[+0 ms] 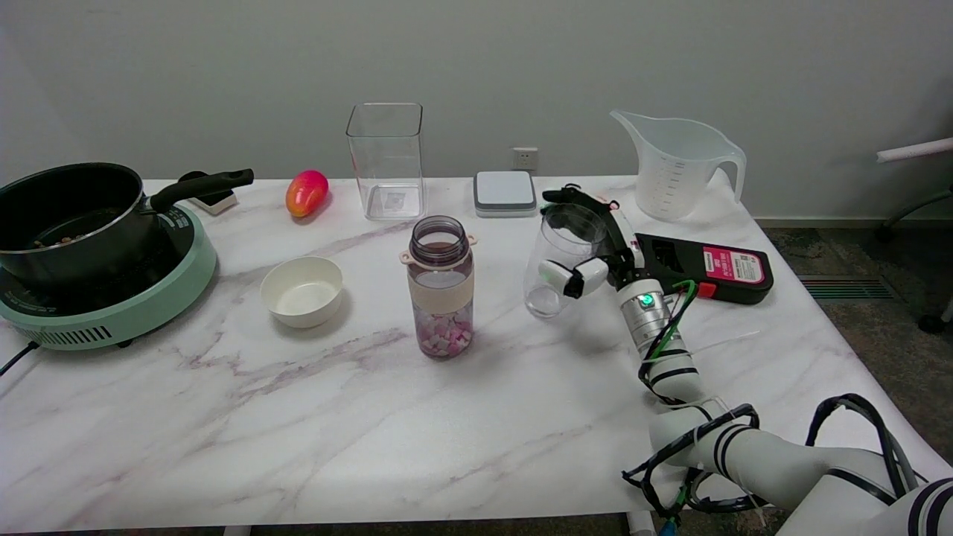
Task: Place the measuring cup onto the table.
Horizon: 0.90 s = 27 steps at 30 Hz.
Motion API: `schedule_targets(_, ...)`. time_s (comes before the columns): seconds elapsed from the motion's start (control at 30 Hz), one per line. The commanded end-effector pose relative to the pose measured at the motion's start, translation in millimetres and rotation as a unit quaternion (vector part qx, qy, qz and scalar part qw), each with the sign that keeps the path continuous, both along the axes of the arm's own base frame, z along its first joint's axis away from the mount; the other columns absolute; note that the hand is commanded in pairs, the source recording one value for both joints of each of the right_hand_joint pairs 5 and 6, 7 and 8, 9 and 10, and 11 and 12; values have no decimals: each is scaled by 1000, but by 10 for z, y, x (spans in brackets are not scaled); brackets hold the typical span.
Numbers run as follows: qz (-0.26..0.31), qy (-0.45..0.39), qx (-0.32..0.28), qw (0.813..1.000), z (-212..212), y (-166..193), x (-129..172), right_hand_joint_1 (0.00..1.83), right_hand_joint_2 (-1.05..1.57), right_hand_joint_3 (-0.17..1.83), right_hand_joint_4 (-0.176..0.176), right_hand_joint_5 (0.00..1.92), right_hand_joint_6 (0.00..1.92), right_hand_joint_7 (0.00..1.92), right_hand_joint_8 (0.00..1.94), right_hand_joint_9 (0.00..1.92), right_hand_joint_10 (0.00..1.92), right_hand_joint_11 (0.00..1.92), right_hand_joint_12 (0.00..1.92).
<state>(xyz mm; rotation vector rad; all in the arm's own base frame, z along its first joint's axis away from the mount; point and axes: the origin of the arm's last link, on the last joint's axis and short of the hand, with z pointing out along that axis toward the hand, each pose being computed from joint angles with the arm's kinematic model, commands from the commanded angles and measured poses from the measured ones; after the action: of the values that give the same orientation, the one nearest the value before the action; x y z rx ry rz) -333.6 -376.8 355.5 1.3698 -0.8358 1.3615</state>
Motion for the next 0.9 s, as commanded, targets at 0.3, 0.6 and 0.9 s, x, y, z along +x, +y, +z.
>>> schedule_targets(0.3,3,3,5,1000,-19,6,13,1334,-561,1381,0,384,384,488,488,527,527,601,601)
schedule_targets(0.6,4,4,5,1000,-17,-5,26,1332,-561,1378,0,374,374,480,480,519,519,592,592)
schedule_targets(0.9,-6,55,19,998,362,-8,261,1407,-660,1412,0,241,241,456,456,517,517,610,610)
